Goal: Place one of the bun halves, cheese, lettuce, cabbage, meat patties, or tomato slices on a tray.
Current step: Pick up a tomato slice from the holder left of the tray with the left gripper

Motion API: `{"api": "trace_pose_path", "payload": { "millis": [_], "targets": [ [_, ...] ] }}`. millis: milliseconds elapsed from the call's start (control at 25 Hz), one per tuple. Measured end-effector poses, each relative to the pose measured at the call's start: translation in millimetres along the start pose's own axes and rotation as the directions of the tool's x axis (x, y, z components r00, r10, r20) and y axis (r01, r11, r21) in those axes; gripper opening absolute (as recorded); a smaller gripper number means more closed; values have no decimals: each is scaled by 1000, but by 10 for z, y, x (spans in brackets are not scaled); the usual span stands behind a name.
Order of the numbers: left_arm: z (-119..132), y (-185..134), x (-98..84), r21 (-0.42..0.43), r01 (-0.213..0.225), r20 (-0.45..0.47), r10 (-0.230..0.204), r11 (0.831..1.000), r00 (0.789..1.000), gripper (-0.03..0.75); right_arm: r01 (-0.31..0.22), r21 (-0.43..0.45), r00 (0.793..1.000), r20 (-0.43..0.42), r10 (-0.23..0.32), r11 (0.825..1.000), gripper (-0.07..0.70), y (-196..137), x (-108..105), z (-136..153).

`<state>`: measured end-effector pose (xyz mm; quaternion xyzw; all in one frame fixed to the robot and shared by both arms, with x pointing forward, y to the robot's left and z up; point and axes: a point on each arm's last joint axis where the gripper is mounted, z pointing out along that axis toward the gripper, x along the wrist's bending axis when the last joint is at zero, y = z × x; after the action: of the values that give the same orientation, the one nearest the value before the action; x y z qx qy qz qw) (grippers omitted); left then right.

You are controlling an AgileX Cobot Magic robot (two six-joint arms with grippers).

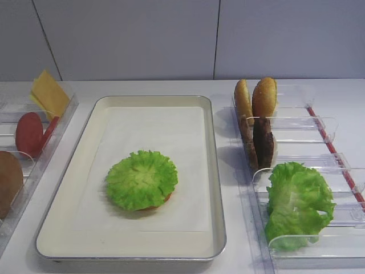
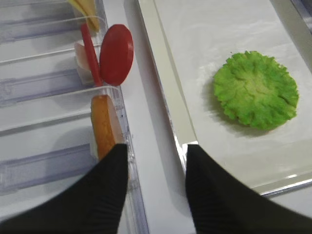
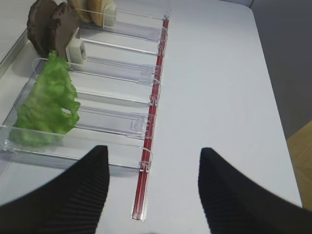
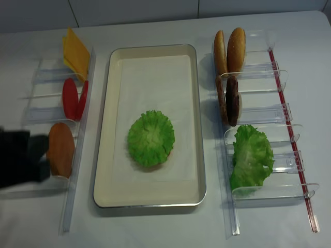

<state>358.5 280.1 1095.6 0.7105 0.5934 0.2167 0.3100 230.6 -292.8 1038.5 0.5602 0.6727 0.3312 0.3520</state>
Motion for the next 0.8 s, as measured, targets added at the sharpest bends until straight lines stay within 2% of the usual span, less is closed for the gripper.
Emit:
{"api": "trace_pose_path", "payload": {
  "millis": [160, 280, 480, 640, 800],
  "targets": [
    [360, 408, 69, 105, -4, 4, 4, 994, 1000, 297, 0, 0, 1000, 0, 0, 1000, 405, 0, 0, 0],
    [680, 636, 125, 181, 4, 4, -4, 984, 1000, 301, 0, 0, 1000, 0, 0, 1000, 405, 0, 0, 0],
    [1195, 864, 144, 297, -37, -17, 44, 954, 999, 396, 0, 0, 1000, 0, 0, 1000, 405, 0, 0, 0],
    [1559, 991, 64, 364, -74, -34, 92, 928, 995, 417, 0, 0, 1000, 0, 0, 1000, 405, 0, 0, 0],
    [1845, 1085, 57, 405, -66, -71, 104, 912, 992, 417, -2, 0, 1000, 0, 2, 1000, 405, 0, 0, 0]
  ]
}}
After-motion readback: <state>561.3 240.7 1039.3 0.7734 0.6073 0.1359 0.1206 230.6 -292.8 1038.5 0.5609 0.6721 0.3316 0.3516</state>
